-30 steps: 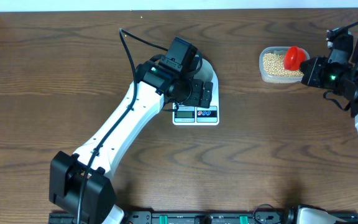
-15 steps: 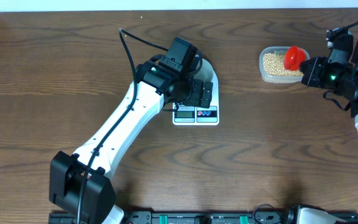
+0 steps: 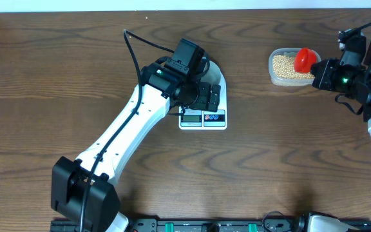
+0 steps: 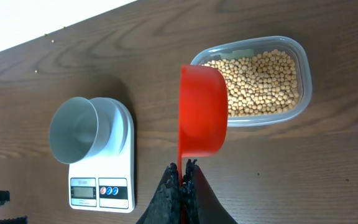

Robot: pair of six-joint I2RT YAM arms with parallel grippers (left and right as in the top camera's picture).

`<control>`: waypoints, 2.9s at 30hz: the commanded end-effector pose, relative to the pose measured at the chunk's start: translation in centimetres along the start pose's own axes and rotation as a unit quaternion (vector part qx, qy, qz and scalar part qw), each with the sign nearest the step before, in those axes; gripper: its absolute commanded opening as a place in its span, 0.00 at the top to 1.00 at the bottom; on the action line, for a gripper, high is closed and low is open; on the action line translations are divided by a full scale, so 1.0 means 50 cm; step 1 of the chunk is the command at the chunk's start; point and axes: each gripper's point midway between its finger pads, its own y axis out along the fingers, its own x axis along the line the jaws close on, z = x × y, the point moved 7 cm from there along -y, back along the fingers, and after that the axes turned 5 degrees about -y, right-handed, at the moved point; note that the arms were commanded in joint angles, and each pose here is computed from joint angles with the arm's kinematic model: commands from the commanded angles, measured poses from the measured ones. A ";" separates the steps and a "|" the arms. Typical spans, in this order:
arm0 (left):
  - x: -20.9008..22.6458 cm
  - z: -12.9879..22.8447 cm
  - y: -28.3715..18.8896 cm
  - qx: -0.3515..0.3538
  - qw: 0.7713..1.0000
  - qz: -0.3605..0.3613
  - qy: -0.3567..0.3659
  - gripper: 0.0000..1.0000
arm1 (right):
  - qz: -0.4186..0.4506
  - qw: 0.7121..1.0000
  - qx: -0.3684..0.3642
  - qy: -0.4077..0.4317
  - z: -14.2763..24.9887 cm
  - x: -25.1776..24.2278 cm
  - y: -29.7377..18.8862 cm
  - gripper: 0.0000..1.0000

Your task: Scoop item into bowl and weigh 50g on scale

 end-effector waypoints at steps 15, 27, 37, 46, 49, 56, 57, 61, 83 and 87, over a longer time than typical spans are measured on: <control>0.005 0.001 0.007 0.003 1.000 -0.007 -0.002 0.02 | -0.003 1.000 -0.006 0.004 -0.009 0.001 -0.007 0.99; 0.005 0.001 0.007 0.003 1.000 -0.007 -0.002 0.02 | -0.003 1.000 -0.006 0.004 -0.010 0.001 -0.007 0.99; 0.005 0.001 0.007 0.003 1.000 -0.007 -0.002 0.02 | -0.003 1.000 -0.005 0.004 -0.009 0.001 -0.007 0.99; 0.005 0.001 0.007 0.003 1.000 -0.007 -0.003 0.02 | -0.005 1.000 -0.005 0.004 -0.009 0.002 -0.007 0.99; 0.005 0.001 0.007 0.003 1.000 -0.007 -0.002 0.02 | -0.005 1.000 -0.005 0.004 -0.009 0.002 -0.007 0.99; 0.005 0.001 0.007 0.003 1.000 -0.007 -0.002 0.02 | -0.005 1.000 -0.005 0.004 -0.009 0.002 -0.007 0.99; 0.005 0.001 0.007 0.003 1.000 -0.007 -0.002 0.02 | -0.005 1.000 -0.004 0.004 -0.008 0.002 -0.007 0.99; 0.005 0.001 0.007 0.003 1.000 -0.007 -0.003 0.02 | -0.005 1.000 -0.004 0.004 -0.008 0.002 -0.007 0.99; 0.002 -0.007 0.007 -0.009 1.000 -0.002 0.001 0.02 | -0.015 1.000 -0.002 -0.010 -0.006 0.008 -0.007 0.99; 0.005 -0.008 0.007 -0.013 1.000 -0.010 0.000 0.18 | -0.015 1.000 0.007 -0.013 0.000 0.008 -0.007 0.99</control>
